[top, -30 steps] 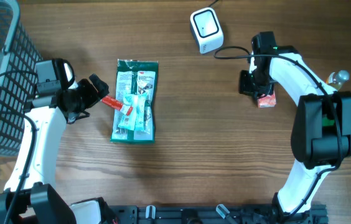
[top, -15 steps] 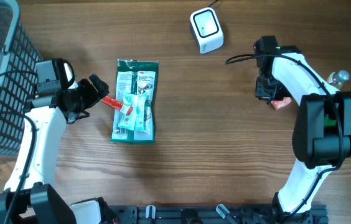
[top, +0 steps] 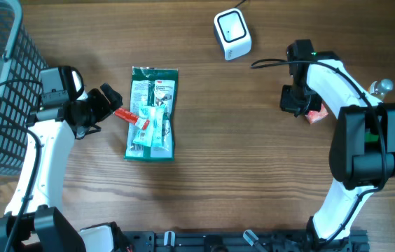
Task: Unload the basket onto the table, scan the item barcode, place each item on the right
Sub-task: 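Release the tissue pack and hold the right gripper above it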
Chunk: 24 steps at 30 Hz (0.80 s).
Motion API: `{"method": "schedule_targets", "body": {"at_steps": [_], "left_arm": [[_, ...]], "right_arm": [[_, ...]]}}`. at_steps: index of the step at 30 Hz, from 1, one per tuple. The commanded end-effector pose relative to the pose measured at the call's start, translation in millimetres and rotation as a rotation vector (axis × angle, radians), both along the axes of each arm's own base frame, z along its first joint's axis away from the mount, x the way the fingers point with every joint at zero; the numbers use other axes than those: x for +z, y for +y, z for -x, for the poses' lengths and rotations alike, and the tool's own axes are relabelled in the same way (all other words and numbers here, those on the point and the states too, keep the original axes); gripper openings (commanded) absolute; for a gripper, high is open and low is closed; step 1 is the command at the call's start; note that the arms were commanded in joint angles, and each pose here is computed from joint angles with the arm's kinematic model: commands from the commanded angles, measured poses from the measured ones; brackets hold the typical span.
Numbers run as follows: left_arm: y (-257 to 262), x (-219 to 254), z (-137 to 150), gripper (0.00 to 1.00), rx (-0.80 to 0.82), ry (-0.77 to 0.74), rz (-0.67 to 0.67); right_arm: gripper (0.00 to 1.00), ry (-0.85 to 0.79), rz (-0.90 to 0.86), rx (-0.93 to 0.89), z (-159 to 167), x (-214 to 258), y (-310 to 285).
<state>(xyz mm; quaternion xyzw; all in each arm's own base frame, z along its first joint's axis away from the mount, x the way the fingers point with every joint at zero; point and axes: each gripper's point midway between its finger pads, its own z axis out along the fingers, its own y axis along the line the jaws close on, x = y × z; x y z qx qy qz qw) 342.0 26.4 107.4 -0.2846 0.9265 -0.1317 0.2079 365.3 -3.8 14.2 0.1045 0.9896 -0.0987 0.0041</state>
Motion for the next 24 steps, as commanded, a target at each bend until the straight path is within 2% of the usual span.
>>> {"method": "schedule_targets", "body": {"at_steps": [1,6,10,17,24], "left_arm": [[0,6,-3,1.0,0.003,-0.018,0.003],[0,6,-3,1.0,0.003,-0.018,0.003],[0,6,-3,1.0,0.003,-0.018,0.003],[0,6,-3,1.0,0.003,-0.018,0.003],[0,6,-3,1.0,0.003,-0.018,0.003]], "right_arm": [[0.05,0.003,0.138,0.022,-2,-3,-24],[0.08,0.002,0.223,0.032,-3,3,-39],[0.08,-0.004,0.172,0.026,-4,-1,-32],[0.1,0.024,-0.038,0.05,1,-10,2],[0.12,0.025,-0.001,0.07,-1,-13,-4]]}}
